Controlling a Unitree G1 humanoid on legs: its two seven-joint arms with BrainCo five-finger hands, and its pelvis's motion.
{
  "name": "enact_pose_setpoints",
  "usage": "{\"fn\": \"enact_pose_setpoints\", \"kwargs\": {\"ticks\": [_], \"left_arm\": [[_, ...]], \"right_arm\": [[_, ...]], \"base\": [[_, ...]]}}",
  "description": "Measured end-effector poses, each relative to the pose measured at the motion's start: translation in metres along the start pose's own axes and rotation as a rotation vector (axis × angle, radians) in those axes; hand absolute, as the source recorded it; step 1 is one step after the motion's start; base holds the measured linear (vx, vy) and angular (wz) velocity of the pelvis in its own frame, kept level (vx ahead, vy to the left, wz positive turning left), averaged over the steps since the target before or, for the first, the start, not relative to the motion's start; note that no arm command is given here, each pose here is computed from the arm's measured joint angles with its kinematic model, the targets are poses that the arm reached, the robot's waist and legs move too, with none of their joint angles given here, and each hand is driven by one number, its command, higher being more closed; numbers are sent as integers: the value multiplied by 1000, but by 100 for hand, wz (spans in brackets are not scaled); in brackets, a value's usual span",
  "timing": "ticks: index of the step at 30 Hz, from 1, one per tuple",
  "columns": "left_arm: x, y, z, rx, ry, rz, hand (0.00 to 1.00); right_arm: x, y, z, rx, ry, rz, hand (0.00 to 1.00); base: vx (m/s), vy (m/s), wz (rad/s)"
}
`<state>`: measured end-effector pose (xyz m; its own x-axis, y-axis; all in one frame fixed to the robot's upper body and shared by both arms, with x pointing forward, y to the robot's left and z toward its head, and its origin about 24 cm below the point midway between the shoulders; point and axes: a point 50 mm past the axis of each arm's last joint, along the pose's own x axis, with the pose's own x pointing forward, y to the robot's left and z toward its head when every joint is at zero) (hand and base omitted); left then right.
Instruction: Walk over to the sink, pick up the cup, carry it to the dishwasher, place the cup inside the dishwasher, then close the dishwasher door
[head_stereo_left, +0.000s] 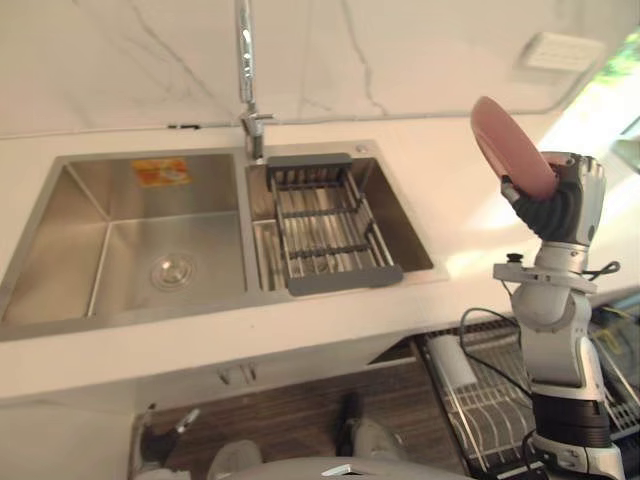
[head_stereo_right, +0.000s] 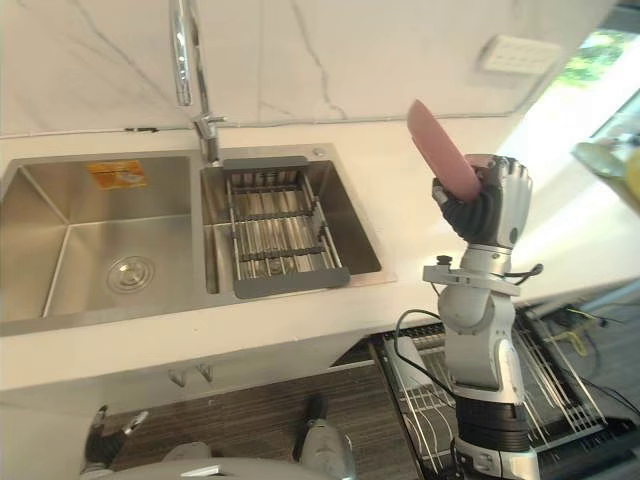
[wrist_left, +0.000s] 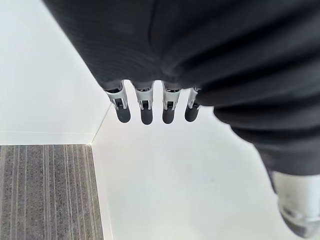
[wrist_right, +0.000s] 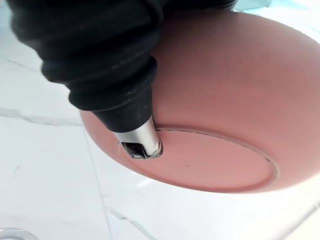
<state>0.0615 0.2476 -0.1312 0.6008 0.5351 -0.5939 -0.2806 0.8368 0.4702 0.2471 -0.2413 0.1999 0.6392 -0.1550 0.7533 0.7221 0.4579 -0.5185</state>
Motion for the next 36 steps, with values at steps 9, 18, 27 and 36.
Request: {"fn": "enact_pose_setpoints", "kwargs": {"ticks": [9, 18, 27, 36], "left_arm": [[1, 19, -13, 40, 77, 21, 0], [-11, 2, -20, 63, 78, -19, 0], [-16, -7, -20, 81, 36, -44, 0], [-8, -13, -6, 61, -4, -79, 0]], "right_arm": [[24, 20, 0, -39, -5, 16, 100], [17, -31, -47, -240, 131, -43, 100], [-8, -35, -50, -299, 193, -38, 100], [-32, -8, -79, -304, 373, 98, 100]], "base": [[6, -177, -115], [26, -164, -40], [-41, -24, 8], [-52, 19, 6]]}}
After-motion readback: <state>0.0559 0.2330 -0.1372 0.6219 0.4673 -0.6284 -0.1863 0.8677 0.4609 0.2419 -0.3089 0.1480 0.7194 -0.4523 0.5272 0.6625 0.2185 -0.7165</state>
